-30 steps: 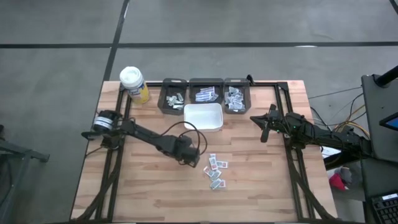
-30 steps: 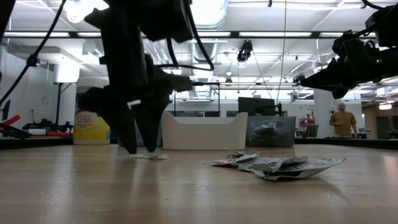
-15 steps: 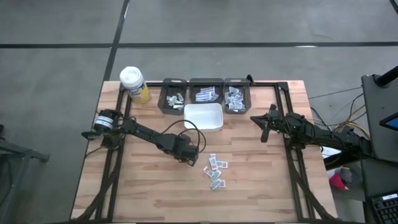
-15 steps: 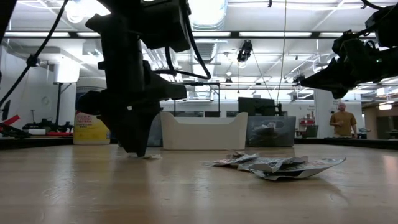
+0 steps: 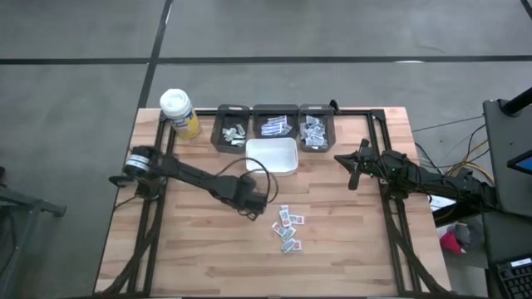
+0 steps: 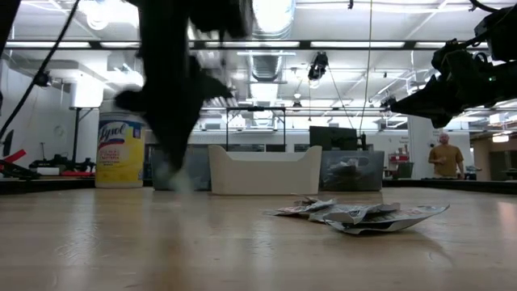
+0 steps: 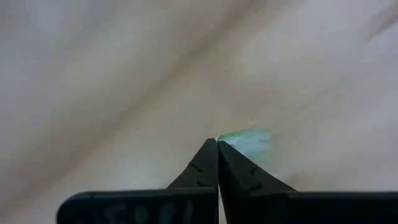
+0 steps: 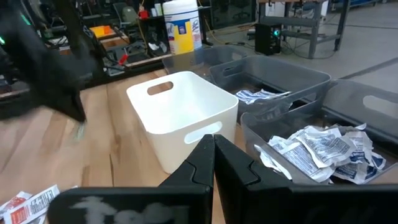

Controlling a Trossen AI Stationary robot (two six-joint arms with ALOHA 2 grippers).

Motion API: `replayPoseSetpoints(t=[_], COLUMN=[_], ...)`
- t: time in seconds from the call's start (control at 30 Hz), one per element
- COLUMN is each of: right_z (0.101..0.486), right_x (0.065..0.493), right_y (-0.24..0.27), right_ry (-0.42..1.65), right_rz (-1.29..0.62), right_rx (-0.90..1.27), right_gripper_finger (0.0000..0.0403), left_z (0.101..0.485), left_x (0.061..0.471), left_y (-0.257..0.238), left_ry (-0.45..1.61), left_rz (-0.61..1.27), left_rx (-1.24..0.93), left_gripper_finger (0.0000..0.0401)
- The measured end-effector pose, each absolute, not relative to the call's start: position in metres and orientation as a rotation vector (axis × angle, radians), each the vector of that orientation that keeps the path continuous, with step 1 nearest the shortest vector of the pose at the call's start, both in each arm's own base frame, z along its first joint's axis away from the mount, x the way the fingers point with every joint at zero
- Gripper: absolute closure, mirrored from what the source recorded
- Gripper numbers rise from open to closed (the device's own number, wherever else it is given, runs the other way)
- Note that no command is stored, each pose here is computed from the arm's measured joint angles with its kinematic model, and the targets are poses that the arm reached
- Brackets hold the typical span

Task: Pick & Place First Aid Supplies
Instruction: Put the green bandage pack into the left black bin

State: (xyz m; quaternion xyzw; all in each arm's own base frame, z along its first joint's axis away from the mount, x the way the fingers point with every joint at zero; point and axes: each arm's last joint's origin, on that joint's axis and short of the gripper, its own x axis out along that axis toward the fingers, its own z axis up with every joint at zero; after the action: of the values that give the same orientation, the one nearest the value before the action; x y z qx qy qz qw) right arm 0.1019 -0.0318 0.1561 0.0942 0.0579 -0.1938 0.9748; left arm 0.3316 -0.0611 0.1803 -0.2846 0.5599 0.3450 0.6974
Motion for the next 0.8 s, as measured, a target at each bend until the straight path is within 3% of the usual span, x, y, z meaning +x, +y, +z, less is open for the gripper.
replayPoseSetpoints(t=[0.27, 0.4, 0.6, 0.8], right_z=[0.155, 0.155, 0.155, 0.154], right_x=[0.103, 0.103, 0.103, 0.103], right_y=[-0.032, -0.032, -0.032, -0.032], right_ry=[0.131, 0.132, 0.136, 0.137], right_rz=[-0.393, -0.393, -0.394, -0.394], right_rx=[0.186, 0.183, 0.184, 0.183], right_gripper_finger=[0.0394, 0.0394, 0.0394, 0.0394], left_z=[0.291, 0.325, 0.325, 0.302], left_x=[0.332, 0.329, 0.324, 0.307], left_y=[-0.037, -0.002, 0.078, 0.159], left_ry=[0.96, 0.917, 1.089, 1.17], left_rz=[0.961, 1.066, 1.086, 0.973], left_rx=[-0.279, -0.135, -0.059, -0.268], left_gripper_finger=[0.0401, 0.0401, 0.0401, 0.0401])
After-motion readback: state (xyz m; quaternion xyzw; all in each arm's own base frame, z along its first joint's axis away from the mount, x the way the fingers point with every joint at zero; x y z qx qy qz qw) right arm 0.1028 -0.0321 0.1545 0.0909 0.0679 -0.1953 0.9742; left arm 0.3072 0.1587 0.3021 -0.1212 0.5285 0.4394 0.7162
